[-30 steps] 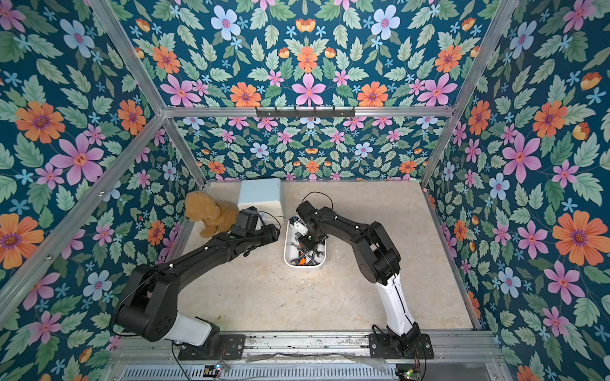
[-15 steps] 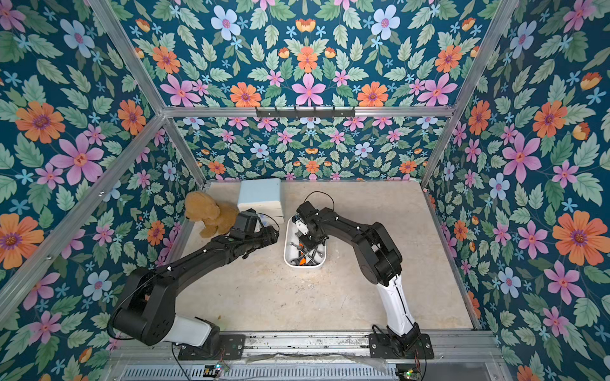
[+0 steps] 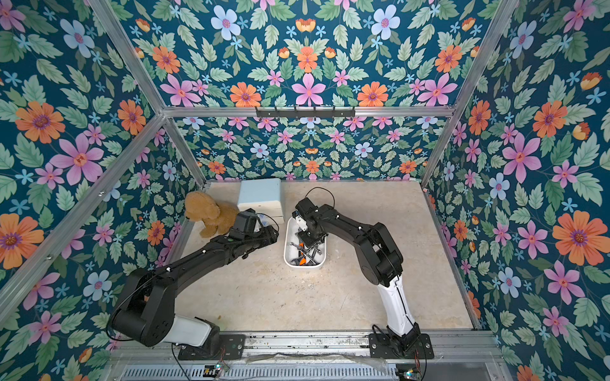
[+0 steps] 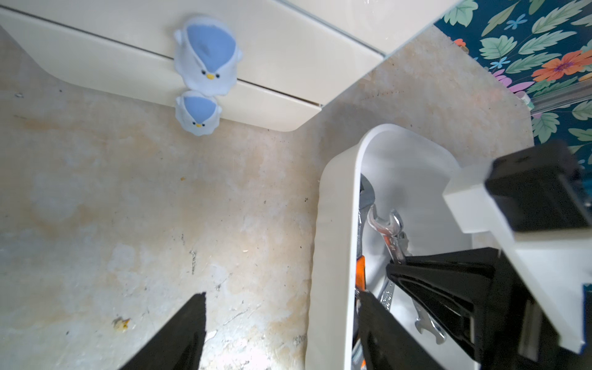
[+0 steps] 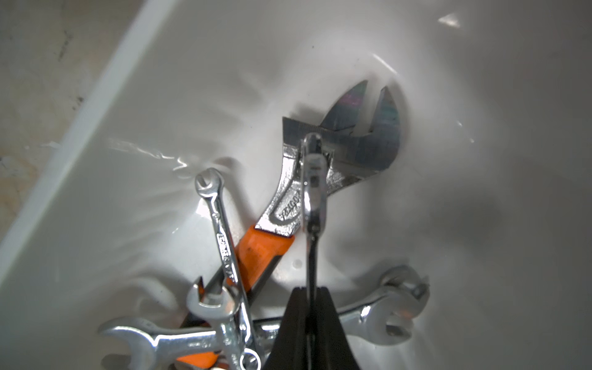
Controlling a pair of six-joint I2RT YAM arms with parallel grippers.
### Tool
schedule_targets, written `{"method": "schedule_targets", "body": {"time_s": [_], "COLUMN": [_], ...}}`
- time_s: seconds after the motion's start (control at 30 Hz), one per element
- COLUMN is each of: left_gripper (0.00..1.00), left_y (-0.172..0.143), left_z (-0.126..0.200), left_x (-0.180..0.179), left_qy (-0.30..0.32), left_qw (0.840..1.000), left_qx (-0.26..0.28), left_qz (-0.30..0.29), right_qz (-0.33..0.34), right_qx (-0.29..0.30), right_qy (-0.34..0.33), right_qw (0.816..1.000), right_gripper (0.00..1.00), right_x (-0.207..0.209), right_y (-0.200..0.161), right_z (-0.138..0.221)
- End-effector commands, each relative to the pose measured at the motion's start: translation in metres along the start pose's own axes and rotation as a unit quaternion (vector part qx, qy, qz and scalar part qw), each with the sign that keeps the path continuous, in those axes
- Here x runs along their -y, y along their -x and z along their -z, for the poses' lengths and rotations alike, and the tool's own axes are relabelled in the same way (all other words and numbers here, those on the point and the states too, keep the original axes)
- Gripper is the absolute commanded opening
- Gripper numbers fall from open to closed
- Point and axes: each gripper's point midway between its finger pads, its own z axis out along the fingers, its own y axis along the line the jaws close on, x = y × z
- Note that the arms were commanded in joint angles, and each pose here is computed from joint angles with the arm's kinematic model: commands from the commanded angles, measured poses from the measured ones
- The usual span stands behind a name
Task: Take out the wrench from the storage box
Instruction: Pick up the wrench from the storage box, then place the wrench at the center of the board.
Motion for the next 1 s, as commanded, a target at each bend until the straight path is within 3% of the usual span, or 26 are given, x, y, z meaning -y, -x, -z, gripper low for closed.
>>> {"method": "schedule_targets", "body": {"time_s": [0.0, 0.33, 0.57, 0.7, 0.97], "left_gripper": [0.78, 0.78, 0.79, 0.79, 0.79], "left_y": [0.006, 0.007, 0.009, 0.01, 0.012], "left_z": [0.003, 0.007, 0.005, -0.003, -0.018], "left_x": [0.002, 0.009, 0.023, 0.029, 0.038], "left_qy": [-0.003, -0.021, -0.048, -0.053, -0.058], "left_qw": [1.0, 1.0, 0.999, 0.999, 0.998], "left_qx": [0.015, 0.017, 0.013, 0.004, -0.016], "left_qz": [0.0, 0.003, 0.007, 0.004, 0.004], "right_qz": [-0.033, -0.111, -0.237, -0.288, -0.345], "right_qx": [0.016, 0.105, 0.173, 0.162, 0.103], "right_qy": [-0.008, 0.002, 0.018, 0.006, -0.002], "right_qw": [0.999, 0.988, 0.956, 0.944, 0.933], "right_gripper": [0.0, 0.0, 0.0, 0.0, 0.0], "right_x": [0.002, 0.004, 0.064, 0.104, 0.146], "right_y": [0.01, 0.044, 0.02, -0.022, -0.078], "right_z": [0.009, 0.059, 0.11, 0.106, 0.057]}}
